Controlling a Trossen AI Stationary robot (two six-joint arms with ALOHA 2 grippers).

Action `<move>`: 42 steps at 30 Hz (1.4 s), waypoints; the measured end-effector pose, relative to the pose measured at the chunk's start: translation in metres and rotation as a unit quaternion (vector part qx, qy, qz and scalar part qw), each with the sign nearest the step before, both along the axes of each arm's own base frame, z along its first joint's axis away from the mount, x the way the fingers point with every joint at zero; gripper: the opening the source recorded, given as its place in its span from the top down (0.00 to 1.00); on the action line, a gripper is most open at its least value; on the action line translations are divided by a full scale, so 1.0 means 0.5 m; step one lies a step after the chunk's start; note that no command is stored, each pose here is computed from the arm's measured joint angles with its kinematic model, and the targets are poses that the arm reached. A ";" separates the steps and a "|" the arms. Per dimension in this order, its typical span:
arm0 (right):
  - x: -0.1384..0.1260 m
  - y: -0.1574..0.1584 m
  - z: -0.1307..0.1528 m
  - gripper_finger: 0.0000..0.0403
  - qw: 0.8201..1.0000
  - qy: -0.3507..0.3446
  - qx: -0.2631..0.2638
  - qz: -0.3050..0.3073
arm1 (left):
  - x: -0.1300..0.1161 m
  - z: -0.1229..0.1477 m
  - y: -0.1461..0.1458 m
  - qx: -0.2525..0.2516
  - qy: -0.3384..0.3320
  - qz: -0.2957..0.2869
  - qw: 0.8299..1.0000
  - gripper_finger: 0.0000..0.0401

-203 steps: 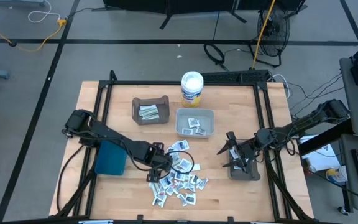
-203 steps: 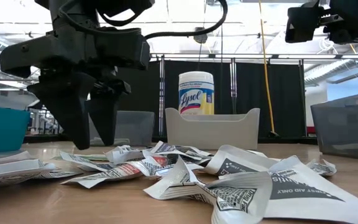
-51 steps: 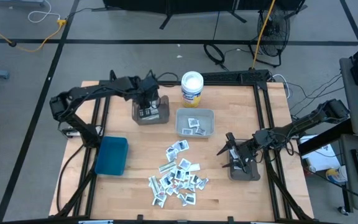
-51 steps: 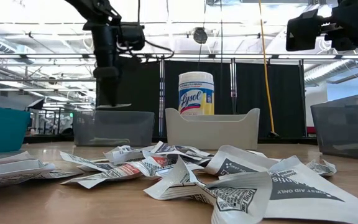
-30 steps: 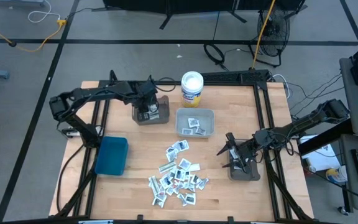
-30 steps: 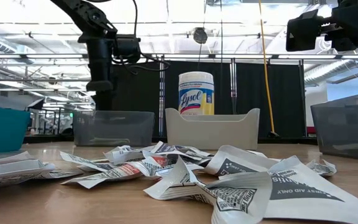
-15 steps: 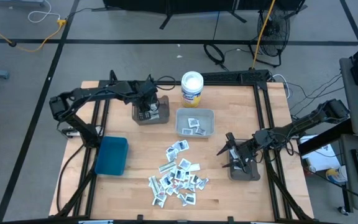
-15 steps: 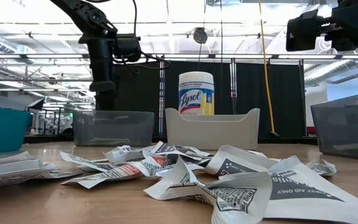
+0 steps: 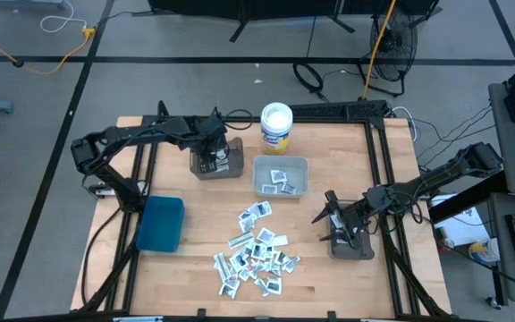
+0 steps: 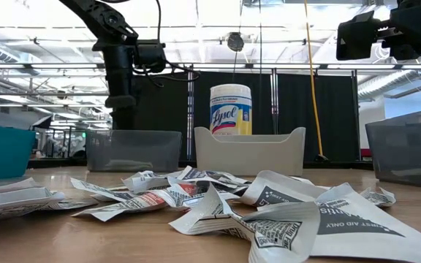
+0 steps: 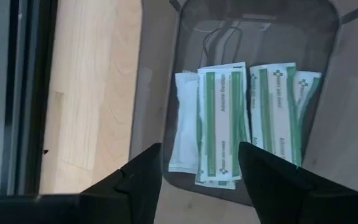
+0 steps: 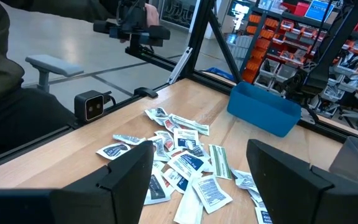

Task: Pick & Place First Aid Supplies
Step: Put the blue alcohol pad into the bottom black bin

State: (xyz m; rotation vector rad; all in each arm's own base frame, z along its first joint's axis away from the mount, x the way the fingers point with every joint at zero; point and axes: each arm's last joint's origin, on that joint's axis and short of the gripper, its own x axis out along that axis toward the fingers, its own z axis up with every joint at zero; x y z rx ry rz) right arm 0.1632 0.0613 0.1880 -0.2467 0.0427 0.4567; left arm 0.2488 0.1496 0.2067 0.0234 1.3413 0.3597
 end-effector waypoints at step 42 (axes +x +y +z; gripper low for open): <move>0.000 0.000 0.002 0.37 1.000 -0.001 0.010 -0.002 | -0.077 0.146 -0.444 -0.090 -0.320 -0.132 0.934 0.64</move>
